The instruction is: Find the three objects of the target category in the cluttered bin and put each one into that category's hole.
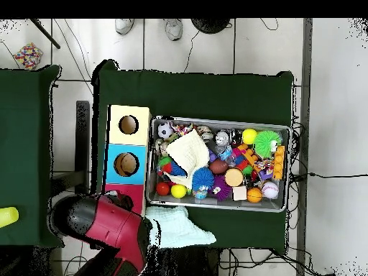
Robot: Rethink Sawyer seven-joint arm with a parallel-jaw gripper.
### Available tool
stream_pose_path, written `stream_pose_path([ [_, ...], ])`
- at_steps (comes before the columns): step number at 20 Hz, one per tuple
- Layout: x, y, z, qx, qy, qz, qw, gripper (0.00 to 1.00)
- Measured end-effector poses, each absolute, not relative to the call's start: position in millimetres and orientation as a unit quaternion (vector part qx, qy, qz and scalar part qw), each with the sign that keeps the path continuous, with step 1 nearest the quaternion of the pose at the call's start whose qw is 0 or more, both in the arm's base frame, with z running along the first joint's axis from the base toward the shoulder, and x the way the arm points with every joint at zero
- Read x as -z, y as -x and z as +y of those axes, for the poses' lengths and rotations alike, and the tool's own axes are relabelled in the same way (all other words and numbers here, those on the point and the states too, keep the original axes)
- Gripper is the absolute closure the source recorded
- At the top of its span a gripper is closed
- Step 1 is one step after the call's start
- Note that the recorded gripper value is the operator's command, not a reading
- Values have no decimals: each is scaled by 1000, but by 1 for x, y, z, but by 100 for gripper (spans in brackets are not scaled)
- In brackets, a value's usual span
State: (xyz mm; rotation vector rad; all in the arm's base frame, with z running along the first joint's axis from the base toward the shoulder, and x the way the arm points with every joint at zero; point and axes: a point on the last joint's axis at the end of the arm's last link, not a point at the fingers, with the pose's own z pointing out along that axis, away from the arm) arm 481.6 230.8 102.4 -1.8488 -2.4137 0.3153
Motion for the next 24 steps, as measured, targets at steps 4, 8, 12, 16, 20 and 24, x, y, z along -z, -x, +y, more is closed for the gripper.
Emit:
stream_pose_path([
  [4, -111, -483, 226, -105, 596, -795, 35, 100],
  [8, -144, -503, 214, -87, 596, -798, 6, 100],
  [12, -180, -526, 203, -63, 603, -795, -22, 100],
  [16, -210, -547, 198, -40, 606, -793, -46, 100],
  [20, -234, -560, 197, -32, 602, -796, -53, 100],
  [24, -247, -570, 194, -31, 599, -799, -52, 100],
])
